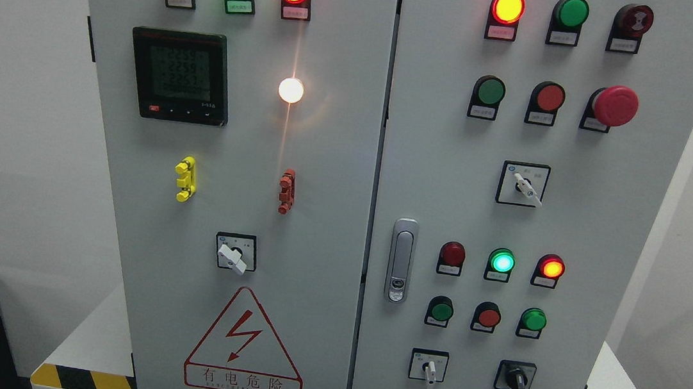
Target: Flip black knob to close circuit
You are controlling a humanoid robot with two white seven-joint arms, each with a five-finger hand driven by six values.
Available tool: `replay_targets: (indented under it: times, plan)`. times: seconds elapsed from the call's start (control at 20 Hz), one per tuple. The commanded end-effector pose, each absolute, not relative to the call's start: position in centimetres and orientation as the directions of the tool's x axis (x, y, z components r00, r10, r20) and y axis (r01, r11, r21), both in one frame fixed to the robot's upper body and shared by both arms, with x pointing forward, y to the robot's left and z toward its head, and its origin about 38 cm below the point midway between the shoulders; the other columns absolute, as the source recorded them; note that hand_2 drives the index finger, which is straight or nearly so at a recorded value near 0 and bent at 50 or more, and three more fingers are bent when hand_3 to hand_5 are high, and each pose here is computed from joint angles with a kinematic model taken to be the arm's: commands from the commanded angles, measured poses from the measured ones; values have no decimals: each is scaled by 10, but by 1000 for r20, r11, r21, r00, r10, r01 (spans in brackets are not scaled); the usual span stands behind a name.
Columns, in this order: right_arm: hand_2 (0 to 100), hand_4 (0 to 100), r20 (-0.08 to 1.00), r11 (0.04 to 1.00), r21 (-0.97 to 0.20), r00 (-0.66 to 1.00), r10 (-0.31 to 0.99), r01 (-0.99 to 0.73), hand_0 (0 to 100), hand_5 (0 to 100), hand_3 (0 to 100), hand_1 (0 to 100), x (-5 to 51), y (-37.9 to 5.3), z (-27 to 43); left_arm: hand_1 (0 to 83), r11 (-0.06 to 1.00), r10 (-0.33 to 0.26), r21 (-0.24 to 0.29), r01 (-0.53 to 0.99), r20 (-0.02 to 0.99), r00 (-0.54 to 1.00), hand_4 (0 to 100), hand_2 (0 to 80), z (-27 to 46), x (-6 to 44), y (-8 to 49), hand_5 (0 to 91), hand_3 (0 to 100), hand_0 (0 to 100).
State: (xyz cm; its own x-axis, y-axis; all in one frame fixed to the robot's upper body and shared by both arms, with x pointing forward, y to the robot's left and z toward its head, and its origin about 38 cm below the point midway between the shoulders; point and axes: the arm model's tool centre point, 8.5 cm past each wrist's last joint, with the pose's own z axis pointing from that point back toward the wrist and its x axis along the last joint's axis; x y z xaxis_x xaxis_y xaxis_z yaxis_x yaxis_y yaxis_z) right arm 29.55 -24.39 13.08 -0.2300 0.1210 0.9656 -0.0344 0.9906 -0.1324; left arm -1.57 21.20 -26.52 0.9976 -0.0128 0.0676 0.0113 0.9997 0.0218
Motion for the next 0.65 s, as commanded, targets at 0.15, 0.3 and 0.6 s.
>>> replay_targets:
  times: [0.15,0.3,0.6]
  plan:
    - [0,0,954,985,104,-268,-138,-136,0,0,0,0,270,-235,131,556,1000,-13,22,11,68,998,0,0,-265,-16,212,0,0,120]
    - [0,0,956,984,104,-259,-140,-147,0,0,0,0,267,-234,128,556,1000,-13,22,11,68,998,0,0,-265,-16,212,0,0,120]
    - [0,0,956,983,107,-257,-143,-149,0,0,0,0,268,-234,127,556,1000,-13,22,11,68,998,0,0,-265,-16,212,0,0,120]
